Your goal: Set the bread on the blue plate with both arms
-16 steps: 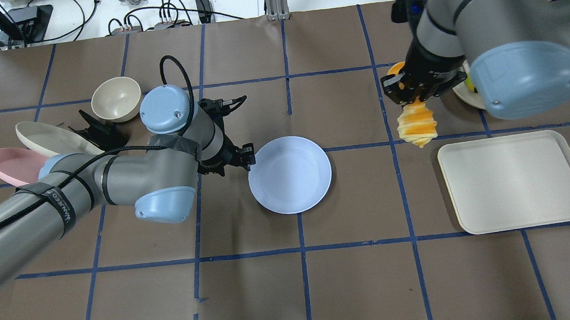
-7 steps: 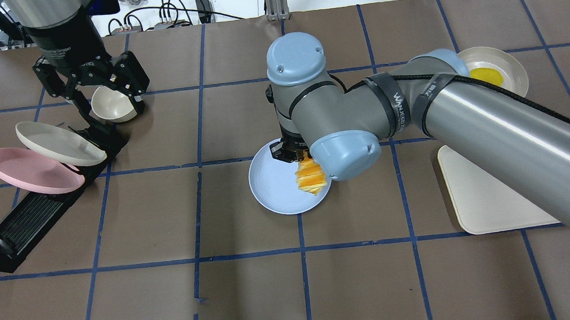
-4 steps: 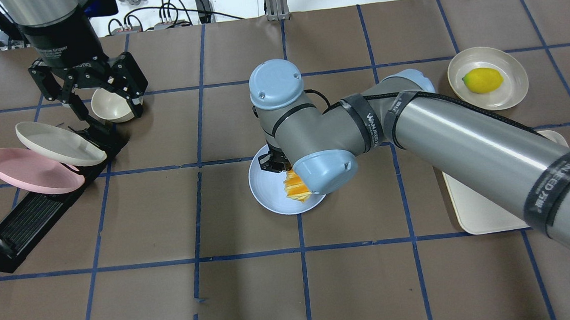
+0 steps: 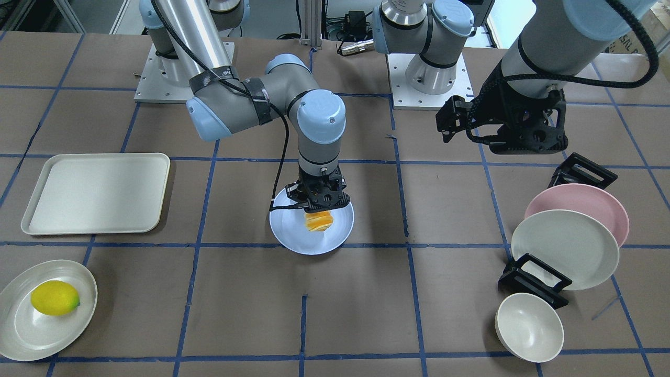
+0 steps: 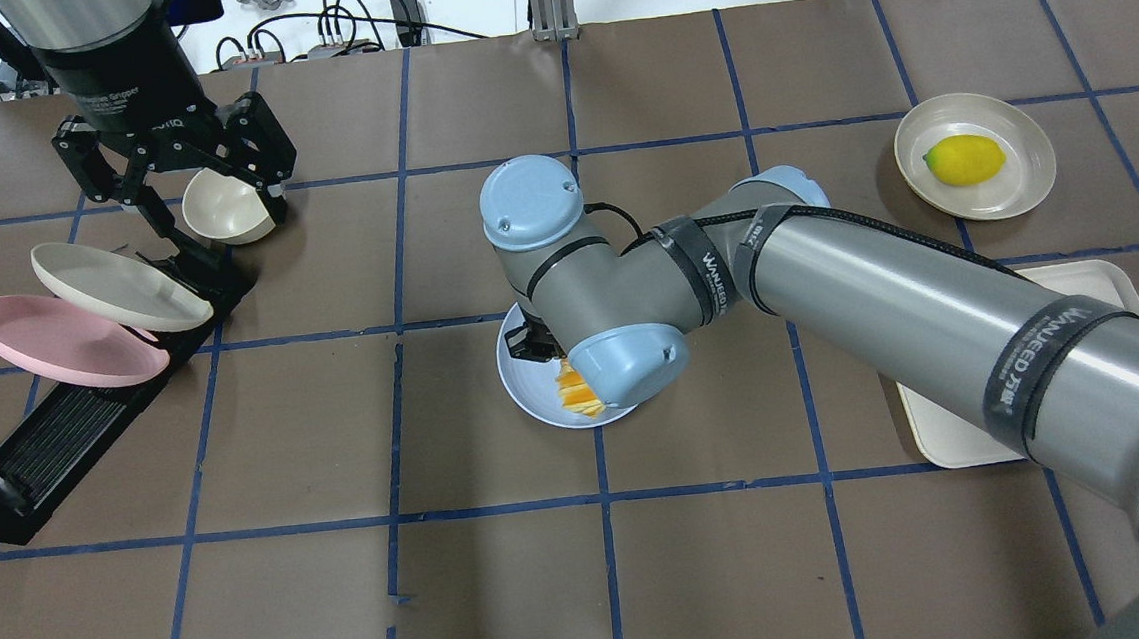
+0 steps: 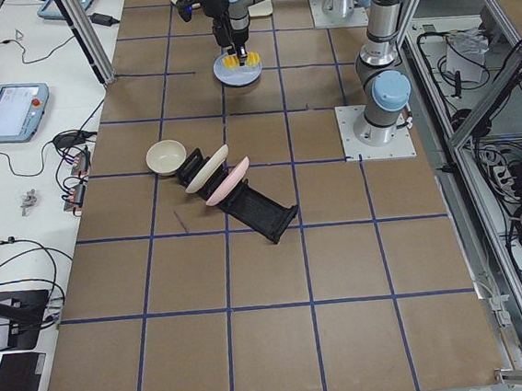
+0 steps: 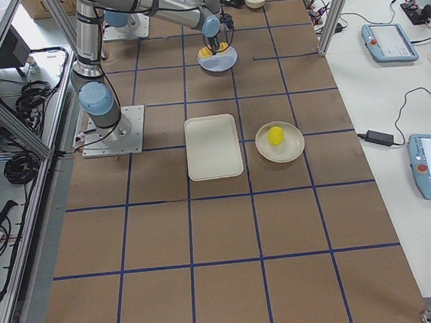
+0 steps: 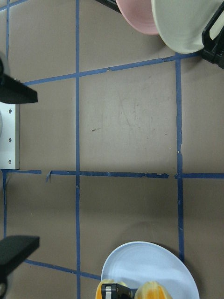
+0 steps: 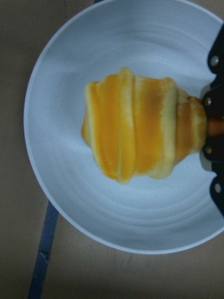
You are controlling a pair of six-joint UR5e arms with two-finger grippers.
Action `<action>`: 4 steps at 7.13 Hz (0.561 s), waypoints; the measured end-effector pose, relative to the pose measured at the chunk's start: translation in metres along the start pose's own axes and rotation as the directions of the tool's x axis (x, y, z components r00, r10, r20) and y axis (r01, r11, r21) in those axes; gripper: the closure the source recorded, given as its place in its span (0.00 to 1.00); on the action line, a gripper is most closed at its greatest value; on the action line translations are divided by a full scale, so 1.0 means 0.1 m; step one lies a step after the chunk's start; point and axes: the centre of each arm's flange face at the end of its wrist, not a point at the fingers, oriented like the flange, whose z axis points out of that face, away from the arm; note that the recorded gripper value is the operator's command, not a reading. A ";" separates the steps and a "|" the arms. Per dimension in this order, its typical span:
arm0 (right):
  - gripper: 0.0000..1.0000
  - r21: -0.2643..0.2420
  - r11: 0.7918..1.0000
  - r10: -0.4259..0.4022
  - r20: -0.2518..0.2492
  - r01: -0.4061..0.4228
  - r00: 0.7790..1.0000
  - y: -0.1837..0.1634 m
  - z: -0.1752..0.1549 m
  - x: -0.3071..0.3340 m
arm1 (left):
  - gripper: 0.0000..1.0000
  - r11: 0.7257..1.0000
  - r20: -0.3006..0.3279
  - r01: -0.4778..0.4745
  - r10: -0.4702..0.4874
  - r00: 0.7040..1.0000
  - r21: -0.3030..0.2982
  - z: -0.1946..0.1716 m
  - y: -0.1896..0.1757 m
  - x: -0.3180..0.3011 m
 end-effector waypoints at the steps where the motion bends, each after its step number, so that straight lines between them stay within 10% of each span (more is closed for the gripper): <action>1: 0.00 0.007 1.000 0.003 -0.004 -0.003 1.000 -0.01 0.05 0.00 | 0.05 1.000 -0.001 -0.001 0.001 1.000 0.018 0.01 0.00 0.01; 4: 0.00 0.058 0.998 0.011 -0.030 -0.009 0.999 0.03 0.22 0.03 | 0.00 0.997 -0.004 0.000 0.001 1.000 0.073 0.11 0.09 0.03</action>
